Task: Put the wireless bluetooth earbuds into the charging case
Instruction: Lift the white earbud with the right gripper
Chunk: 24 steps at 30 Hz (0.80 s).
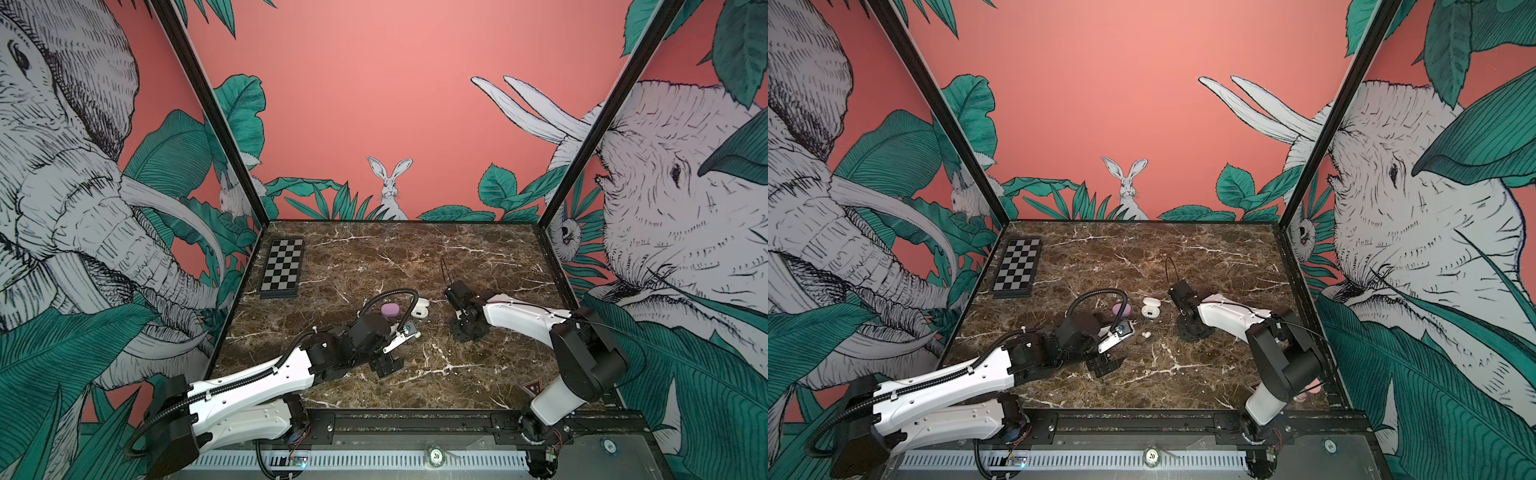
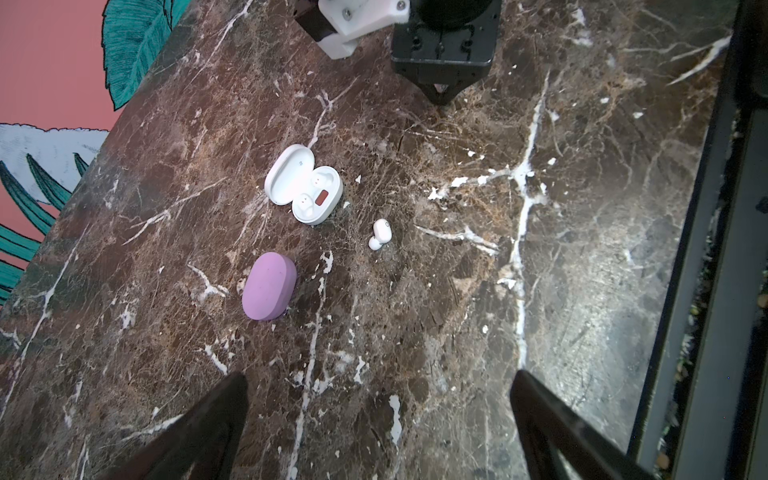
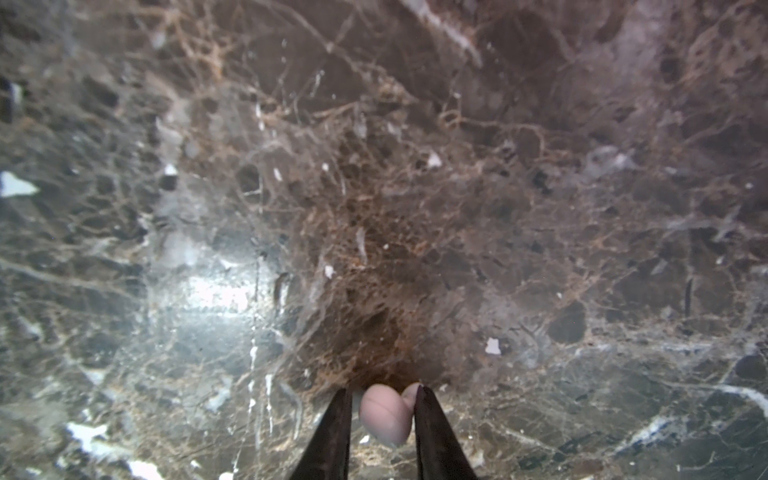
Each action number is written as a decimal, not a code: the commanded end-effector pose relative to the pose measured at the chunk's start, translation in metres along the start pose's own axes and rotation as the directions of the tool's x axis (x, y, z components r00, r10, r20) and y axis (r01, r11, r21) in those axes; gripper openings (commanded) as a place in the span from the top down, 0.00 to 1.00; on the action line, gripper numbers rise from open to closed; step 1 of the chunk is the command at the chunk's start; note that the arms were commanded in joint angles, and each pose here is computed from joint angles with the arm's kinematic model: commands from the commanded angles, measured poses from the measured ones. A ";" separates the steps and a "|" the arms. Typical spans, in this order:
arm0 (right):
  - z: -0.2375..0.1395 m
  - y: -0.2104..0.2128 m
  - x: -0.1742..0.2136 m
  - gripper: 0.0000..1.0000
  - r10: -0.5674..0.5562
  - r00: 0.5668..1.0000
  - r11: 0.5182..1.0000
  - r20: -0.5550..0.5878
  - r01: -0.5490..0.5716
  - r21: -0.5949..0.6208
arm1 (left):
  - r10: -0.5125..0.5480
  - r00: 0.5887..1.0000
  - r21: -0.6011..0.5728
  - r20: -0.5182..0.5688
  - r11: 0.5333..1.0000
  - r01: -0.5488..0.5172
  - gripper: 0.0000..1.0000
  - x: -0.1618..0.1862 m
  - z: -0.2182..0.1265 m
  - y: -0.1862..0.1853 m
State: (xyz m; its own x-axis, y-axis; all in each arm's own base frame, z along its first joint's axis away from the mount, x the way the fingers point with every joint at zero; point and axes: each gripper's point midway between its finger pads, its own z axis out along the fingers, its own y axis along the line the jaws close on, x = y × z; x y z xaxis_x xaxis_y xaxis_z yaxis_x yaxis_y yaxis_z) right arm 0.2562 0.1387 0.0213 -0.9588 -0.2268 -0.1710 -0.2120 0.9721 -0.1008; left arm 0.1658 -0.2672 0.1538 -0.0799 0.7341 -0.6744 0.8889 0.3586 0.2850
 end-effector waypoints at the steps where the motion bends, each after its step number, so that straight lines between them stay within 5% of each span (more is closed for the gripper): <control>1: 0.005 -0.006 0.008 0.75 -0.006 0.999 0.999 -0.038 0.007 0.032 | 0.015 1.000 -0.004 0.008 1.000 -0.015 0.01 -0.001 0.000 0.000; 24: -0.012 -0.010 -0.002 0.84 0.002 1.000 0.999 -0.006 -0.002 0.046 | 0.019 1.000 -0.006 0.004 1.000 -0.018 0.01 0.000 0.001 0.000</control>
State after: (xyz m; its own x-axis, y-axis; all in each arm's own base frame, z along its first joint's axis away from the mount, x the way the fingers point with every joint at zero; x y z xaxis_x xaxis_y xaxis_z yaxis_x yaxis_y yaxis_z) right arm 0.2556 0.1324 0.0232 -0.9604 -0.2292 -0.1582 -0.2086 0.9684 -0.1366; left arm 0.1662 -0.2670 0.1536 -0.0747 0.7372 -0.6715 0.8885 0.3549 0.2908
